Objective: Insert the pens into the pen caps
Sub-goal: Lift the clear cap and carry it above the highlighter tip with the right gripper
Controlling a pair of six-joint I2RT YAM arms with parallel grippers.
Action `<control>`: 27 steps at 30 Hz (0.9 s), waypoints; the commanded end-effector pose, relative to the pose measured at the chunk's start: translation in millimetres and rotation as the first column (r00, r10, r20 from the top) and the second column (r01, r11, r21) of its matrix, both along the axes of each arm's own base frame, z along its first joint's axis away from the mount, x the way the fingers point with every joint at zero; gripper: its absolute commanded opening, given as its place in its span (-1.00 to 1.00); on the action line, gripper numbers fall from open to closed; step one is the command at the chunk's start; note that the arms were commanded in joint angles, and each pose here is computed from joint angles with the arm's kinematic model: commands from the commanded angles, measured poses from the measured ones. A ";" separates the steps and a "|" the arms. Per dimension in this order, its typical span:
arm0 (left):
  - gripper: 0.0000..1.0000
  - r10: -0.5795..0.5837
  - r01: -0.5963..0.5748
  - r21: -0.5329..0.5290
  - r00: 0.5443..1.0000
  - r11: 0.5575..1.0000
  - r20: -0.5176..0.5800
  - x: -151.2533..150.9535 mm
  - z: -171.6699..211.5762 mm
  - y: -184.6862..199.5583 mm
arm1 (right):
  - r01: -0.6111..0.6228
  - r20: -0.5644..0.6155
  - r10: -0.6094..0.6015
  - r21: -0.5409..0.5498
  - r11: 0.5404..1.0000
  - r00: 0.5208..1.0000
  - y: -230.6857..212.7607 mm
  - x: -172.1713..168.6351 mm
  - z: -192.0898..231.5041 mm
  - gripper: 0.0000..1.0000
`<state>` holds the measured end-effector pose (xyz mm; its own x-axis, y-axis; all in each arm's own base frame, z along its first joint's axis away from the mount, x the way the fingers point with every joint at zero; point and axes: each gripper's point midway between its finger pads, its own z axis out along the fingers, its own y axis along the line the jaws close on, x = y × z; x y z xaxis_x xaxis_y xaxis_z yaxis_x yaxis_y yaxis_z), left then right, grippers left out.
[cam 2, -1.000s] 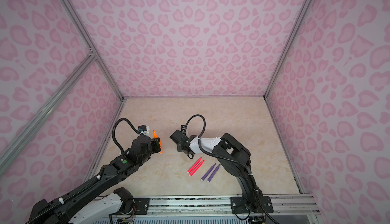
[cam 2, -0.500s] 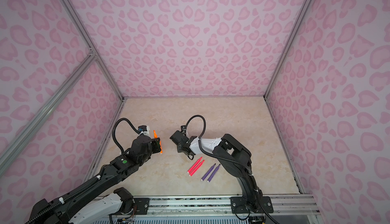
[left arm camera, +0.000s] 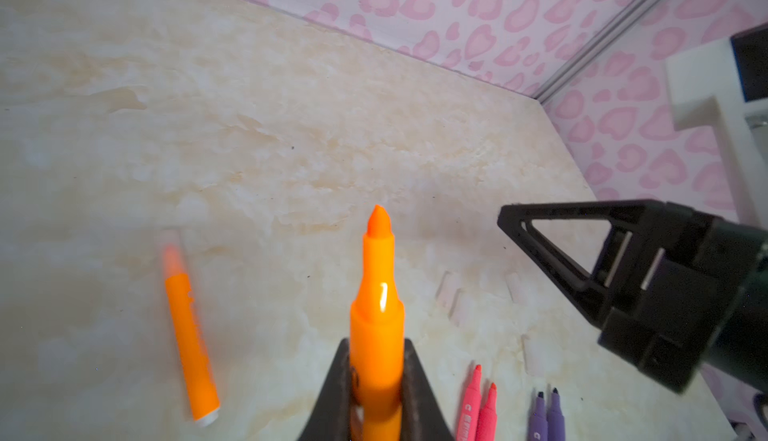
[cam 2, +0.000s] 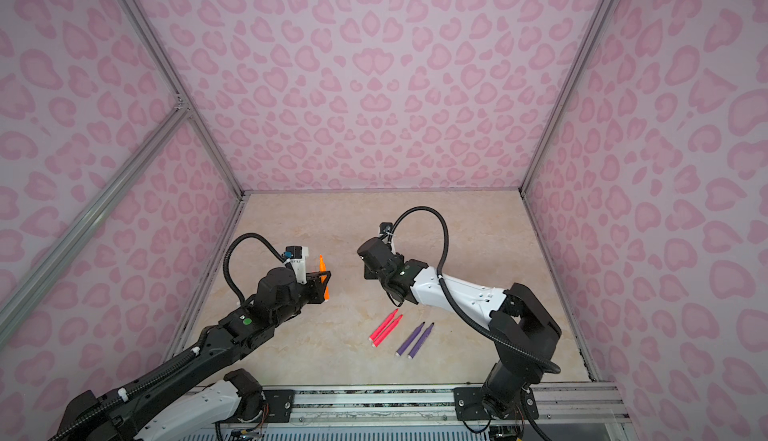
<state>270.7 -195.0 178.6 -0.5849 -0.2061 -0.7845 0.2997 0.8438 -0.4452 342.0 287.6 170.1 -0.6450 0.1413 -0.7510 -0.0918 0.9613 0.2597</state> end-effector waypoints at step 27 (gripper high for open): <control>-0.94 -0.382 0.393 -0.039 0.909 0.919 0.166 -39.0 38.5 -81.9 | -0.197 0.317 0.074 0.378 0.905 0.945 33.5 -50.7 127.4 -1.00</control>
<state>227.3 -277.1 204.5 -0.5355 -0.0131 -0.8444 0.6608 0.6162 -0.4286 289.1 318.5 291.4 -0.4683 0.3700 -0.8024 -0.3461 0.7587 0.5519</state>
